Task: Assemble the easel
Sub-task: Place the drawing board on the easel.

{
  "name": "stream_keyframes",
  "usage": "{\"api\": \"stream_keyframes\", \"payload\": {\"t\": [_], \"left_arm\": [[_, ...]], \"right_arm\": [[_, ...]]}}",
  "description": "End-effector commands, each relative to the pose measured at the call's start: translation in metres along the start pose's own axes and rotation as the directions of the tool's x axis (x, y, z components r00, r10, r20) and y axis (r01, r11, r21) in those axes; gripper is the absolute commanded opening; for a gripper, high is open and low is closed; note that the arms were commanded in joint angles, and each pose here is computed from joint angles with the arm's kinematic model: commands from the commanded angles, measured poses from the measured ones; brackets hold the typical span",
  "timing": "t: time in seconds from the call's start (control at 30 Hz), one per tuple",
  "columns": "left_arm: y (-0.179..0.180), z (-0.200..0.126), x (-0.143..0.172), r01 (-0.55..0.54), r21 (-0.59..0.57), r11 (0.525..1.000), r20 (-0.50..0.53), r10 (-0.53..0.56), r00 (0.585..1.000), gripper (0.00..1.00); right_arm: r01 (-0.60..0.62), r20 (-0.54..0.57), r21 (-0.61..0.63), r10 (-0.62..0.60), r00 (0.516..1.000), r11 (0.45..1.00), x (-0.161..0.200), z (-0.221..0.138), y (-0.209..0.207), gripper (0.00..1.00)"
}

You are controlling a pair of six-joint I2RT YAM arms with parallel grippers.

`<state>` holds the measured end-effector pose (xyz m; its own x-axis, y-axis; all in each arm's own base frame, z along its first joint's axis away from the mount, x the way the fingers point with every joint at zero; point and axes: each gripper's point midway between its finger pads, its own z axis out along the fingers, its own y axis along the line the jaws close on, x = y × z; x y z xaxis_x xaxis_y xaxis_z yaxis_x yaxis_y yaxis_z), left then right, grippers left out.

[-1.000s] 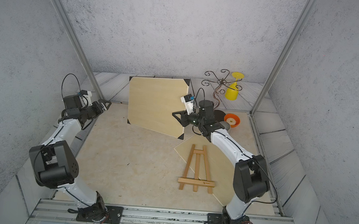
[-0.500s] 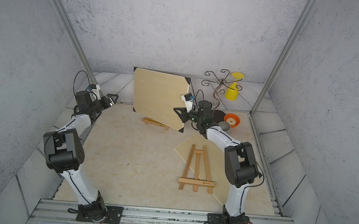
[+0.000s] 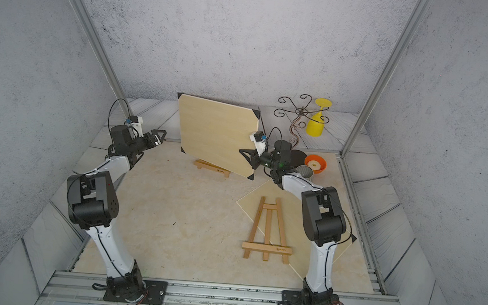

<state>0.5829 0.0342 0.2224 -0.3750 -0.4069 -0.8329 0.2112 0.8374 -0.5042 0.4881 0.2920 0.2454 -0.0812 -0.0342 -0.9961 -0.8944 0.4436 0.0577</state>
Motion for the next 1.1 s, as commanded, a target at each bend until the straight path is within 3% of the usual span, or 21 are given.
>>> {"api": "stream_keyframes", "payload": {"t": [0.0, 0.27, 0.5, 0.67, 0.83, 1.07], "left_arm": [[-0.006, 0.008, -0.003, -0.057, 0.018, 0.998, 0.016, 0.057, 0.998, 0.84], [0.001, 0.013, 0.006, -0.062, 0.012, 0.998, 0.005, 0.062, 0.998, 0.84], [0.001, 0.025, 0.012, -0.052, 0.017, 0.998, 0.005, 0.052, 0.999, 0.84], [0.002, 0.030, 0.014, -0.053, 0.014, 0.998, 0.008, 0.053, 0.999, 0.84], [0.002, 0.037, 0.017, -0.052, 0.021, 0.998, 0.008, 0.052, 0.999, 0.85], [0.001, 0.045, 0.024, -0.075, 0.040, 0.996, -0.012, 0.076, 0.997, 0.85]], "right_arm": [[0.273, 0.218, -0.019, -0.263, 0.940, 0.962, -0.064, -0.013, 0.011, 0.00], [0.226, 0.140, -0.014, -0.221, 0.965, 0.974, -0.021, -0.020, -0.010, 0.05], [0.178, 0.026, -0.017, -0.177, 0.984, 0.984, 0.017, -0.021, -0.023, 0.31], [0.135, -0.031, 0.027, -0.135, 0.990, 0.990, 0.040, -0.024, -0.037, 0.41], [0.122, -0.047, 0.073, -0.119, 0.992, 0.990, 0.045, -0.029, -0.053, 0.43], [0.198, -0.103, 0.070, -0.191, 0.976, 0.978, 0.053, -0.032, -0.059, 0.40]]}}
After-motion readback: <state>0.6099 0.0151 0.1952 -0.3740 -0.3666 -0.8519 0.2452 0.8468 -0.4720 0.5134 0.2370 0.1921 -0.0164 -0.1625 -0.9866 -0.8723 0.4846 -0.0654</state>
